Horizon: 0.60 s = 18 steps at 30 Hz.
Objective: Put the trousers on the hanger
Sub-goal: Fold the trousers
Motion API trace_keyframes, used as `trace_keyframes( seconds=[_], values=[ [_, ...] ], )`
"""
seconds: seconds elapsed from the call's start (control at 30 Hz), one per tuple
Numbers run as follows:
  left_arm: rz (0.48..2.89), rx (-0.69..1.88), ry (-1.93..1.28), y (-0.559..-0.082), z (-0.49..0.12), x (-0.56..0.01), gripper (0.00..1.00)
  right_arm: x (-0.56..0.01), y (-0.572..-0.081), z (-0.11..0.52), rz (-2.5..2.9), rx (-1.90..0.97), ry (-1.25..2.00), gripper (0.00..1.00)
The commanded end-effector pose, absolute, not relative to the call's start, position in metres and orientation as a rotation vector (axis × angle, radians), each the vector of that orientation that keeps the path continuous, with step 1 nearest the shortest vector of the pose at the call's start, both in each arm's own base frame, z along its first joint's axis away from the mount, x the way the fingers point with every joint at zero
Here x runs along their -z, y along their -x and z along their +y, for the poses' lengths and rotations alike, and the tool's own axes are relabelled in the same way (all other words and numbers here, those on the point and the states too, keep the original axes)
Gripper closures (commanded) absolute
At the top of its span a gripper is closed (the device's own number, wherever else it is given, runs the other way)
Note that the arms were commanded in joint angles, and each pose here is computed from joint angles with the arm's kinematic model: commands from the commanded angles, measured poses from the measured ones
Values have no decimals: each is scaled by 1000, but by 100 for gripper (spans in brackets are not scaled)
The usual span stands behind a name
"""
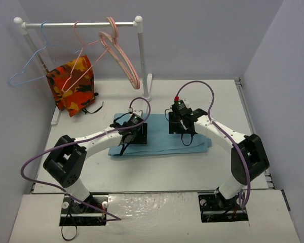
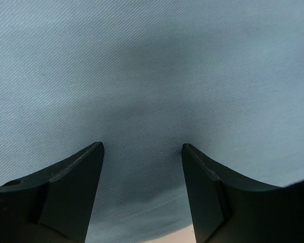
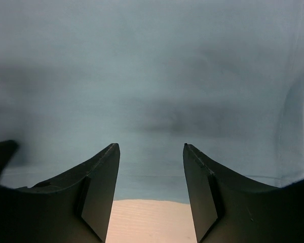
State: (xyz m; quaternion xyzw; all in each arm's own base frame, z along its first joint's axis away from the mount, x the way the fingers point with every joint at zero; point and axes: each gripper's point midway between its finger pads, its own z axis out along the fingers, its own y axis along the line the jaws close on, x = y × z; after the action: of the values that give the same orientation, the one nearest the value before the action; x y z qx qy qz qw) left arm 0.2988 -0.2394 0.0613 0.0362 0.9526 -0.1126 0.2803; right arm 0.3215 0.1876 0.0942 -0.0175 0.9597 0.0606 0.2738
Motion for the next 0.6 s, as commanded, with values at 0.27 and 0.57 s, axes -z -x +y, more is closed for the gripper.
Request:
trace_keyframes(
  seconds=[0.27,0.57],
  values=[
    [2533,381,38,-303,-224,-59,43,-33,-291,46,2644,31,-480,55],
    [2370,457,156,-302,-195,-109,46,-102,-333,98,2469,-416,-327,66]
  ],
)
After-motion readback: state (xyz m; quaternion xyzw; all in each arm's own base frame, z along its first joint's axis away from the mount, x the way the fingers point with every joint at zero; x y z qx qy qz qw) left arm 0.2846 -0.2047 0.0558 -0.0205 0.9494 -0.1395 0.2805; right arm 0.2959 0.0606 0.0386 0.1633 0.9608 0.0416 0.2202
